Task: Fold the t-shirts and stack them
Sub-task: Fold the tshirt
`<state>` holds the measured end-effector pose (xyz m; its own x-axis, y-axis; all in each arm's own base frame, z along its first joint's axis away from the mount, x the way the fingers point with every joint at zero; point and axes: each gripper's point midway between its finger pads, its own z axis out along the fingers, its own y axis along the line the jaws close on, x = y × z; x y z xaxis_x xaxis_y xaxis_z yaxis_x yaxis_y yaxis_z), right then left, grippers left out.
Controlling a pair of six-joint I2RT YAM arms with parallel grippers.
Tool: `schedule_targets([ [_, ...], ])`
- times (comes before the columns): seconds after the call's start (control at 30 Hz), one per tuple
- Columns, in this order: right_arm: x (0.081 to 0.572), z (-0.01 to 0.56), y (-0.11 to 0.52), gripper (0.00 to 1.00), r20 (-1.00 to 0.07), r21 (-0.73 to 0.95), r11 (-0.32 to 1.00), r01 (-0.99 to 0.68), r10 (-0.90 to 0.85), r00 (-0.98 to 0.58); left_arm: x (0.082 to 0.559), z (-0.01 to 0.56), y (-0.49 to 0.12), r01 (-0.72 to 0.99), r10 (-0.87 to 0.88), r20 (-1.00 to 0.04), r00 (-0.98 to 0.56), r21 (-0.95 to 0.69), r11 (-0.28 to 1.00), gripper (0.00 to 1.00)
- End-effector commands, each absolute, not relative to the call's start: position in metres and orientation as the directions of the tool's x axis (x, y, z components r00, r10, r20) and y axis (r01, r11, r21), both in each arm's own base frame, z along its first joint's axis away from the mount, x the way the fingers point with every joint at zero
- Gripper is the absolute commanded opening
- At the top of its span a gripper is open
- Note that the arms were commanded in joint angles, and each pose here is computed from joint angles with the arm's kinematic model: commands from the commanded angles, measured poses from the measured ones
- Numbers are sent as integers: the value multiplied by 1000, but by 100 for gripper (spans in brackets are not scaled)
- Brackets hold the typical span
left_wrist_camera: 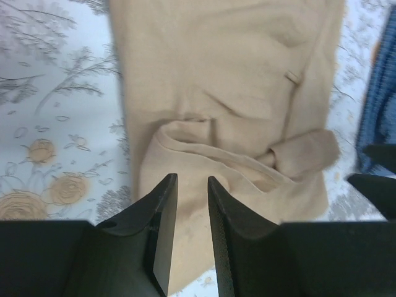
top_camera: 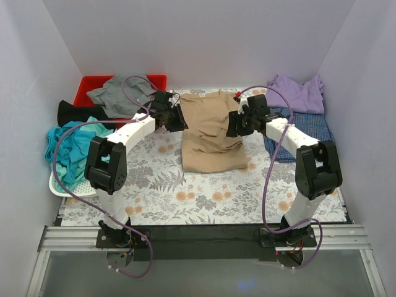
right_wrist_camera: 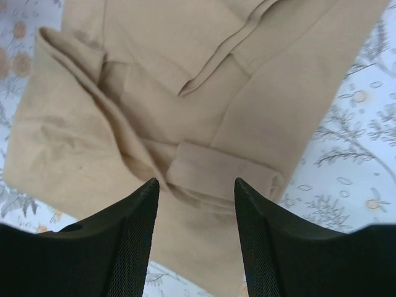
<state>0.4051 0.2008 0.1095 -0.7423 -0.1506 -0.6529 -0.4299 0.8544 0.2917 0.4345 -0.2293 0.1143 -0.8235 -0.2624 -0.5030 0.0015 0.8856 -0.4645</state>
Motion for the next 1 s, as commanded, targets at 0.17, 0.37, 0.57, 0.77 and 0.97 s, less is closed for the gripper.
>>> schedule_targets([
  [0.17,353,107,234,58,-595,399,776,-489,-187,-782,378,137,-274,144,-166,-363,-917,-689,710,25],
  [0.37,336,91,237,57,-542,428,772,-469,-196,-817,361,104,-286,114,-92,-233,-968,-737,666,25],
  [0.57,328,80,233,58,-506,427,785,-448,-203,-838,371,79,-287,96,-86,-215,-973,-712,695,24],
  [0.77,329,64,228,57,-475,405,807,-430,-216,-853,392,60,-280,74,-121,-252,-960,-647,759,22],
  [0.97,339,55,228,57,-466,383,819,-427,-227,-855,410,61,-270,68,-153,-318,-936,-587,807,21],
])
